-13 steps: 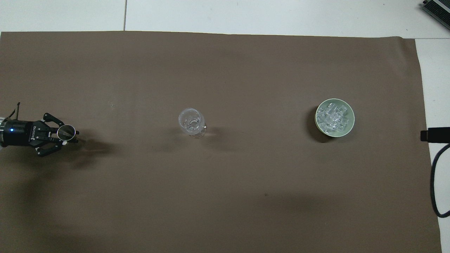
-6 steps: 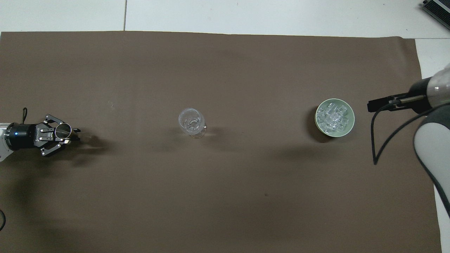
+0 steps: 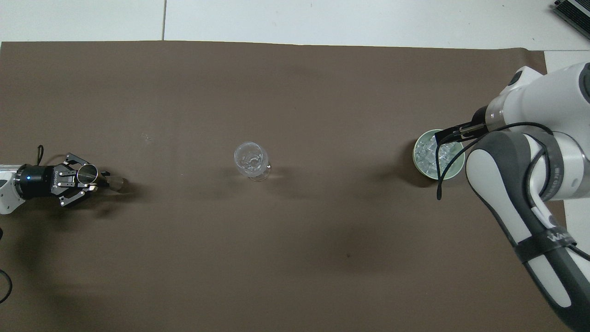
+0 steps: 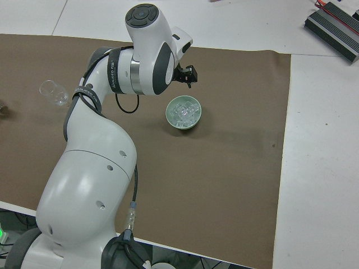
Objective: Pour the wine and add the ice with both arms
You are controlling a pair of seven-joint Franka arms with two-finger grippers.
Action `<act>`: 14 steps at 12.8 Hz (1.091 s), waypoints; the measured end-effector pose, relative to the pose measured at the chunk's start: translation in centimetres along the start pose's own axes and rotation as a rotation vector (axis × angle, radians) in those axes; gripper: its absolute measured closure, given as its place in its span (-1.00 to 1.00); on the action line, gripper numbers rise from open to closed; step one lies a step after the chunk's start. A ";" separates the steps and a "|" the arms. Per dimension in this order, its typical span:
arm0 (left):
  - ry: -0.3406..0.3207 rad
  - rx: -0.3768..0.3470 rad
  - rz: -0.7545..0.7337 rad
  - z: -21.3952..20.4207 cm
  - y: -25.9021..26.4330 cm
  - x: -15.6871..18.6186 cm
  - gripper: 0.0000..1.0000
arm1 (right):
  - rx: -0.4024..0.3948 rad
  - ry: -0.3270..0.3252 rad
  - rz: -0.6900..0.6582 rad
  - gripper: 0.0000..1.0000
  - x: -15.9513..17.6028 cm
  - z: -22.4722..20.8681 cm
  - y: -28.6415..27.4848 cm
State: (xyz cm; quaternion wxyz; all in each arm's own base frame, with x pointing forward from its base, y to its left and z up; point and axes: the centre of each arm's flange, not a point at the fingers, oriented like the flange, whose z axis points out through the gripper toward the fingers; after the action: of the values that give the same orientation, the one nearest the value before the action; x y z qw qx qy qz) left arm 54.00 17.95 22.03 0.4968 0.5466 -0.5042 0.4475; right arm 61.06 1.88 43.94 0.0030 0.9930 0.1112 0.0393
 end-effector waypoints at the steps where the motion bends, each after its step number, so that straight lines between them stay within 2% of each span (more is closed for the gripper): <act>1: 0.001 0.000 -0.001 0.0 0.0 -0.1 0.52 | 0.000 -0.003 -0.014 -1.00 -0.5 1.4 0.2; 4: 0.007 -0.002 -0.010 0.1 0.1 -0.7 0.53 | 0.005 -0.032 -0.020 -1.00 -2.2 4.8 0.1; 10: 0.012 -0.003 -0.019 0.1 0.2 -1.3 0.53 | -0.006 -0.035 -0.018 -0.99 -3.2 7.2 0.7; 12: 0.014 0.000 -0.022 0.0 0.3 -1.5 0.53 | -0.009 -0.031 -0.009 -0.96 -3.2 8.2 1.3; 13: 0.014 0.000 -0.023 -0.1 0.3 -1.6 0.53 | -0.009 -0.030 -0.006 -0.78 -3.1 8.8 1.5; 14: 0.016 0.000 -0.025 0.0 0.3 -1.7 0.53 | -0.009 -0.033 -0.005 -0.78 -3.1 9.3 1.6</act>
State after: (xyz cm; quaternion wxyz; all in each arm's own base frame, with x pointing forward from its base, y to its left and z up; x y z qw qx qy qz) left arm 53.51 18.17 20.35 0.5064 0.5493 -0.4933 0.4456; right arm 59.10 -0.36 34.47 0.0093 0.9932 0.1135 0.0234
